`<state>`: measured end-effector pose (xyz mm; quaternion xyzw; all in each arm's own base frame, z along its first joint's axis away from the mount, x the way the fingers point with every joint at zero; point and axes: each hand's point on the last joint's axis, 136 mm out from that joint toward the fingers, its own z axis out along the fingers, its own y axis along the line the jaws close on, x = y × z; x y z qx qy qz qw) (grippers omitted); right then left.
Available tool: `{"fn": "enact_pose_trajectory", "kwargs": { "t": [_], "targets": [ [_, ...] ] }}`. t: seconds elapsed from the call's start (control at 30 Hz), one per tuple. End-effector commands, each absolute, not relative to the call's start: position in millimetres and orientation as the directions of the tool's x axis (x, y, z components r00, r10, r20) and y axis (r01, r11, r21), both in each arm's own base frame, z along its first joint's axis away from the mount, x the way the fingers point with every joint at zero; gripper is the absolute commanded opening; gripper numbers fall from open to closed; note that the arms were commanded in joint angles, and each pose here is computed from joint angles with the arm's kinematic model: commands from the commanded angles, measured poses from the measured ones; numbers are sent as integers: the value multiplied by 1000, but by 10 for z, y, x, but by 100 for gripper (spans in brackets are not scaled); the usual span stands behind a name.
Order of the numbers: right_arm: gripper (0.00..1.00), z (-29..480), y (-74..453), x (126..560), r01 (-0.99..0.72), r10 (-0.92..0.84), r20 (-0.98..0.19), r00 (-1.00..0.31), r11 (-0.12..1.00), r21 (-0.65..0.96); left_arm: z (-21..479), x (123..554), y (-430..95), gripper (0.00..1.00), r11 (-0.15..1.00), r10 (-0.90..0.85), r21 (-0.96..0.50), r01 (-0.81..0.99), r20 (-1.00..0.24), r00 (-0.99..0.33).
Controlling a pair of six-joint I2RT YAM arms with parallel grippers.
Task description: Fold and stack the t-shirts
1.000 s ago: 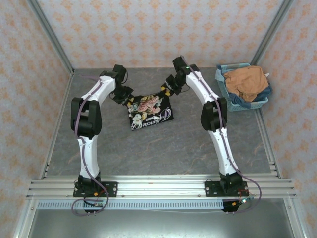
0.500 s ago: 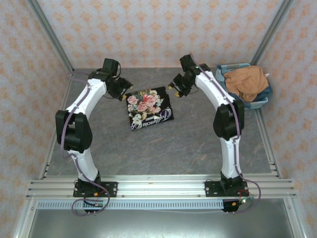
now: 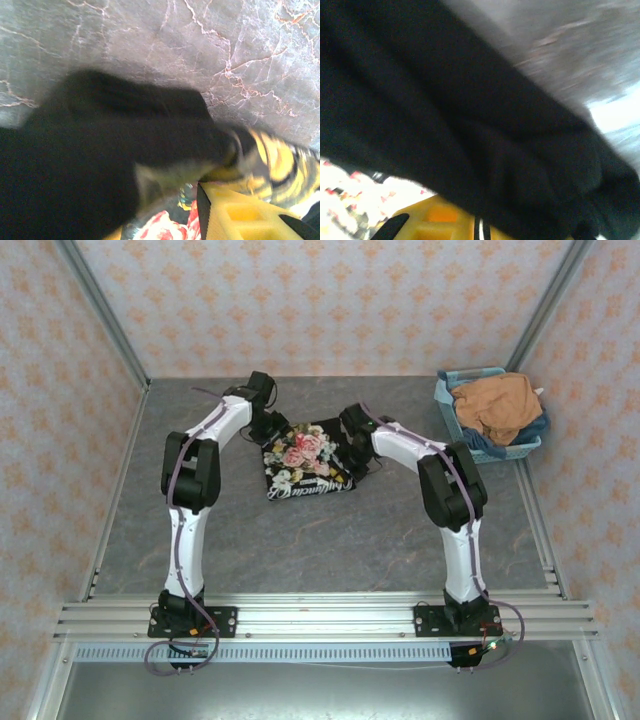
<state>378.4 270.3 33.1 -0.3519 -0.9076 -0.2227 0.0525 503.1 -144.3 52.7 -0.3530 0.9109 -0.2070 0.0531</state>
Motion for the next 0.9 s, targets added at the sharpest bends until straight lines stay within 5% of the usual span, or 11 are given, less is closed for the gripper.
{"fn": "enact_pose_trajectory", "kwargs": {
  "t": [0.0, 0.27, 0.5, 0.7, 0.87],
  "targets": [
    [16, 73, 2511, 3612, 706, 656, 262, -708, 641, 301, 391, 5040, -1330, 43, 695, -655, -360, -622, 40, -754],
    [18, 6, 2559, 3543, 726, 657, 311, -687, 601, 334, 346, 5131, -1335, 43, 713, -640, -353, -606, 28, -768],
    [43, 1112, 2503, 3984, 588, 639, 149, -755, 558, 586, 1590, 4899, -1333, 55, 722, -662, -431, -541, -203, -722],
    [49, 1554, 1793, 3919, 606, 743, 111, -659, 438, 664, 1707, 3986, -2119, 53, 632, -708, -528, -568, -95, -700],
    [54, 1675, 1473, 3702, 578, 741, 77, -667, 450, 681, 1435, 3660, -2813, 55, 466, -791, -614, -637, 33, -611]
  ]
}}
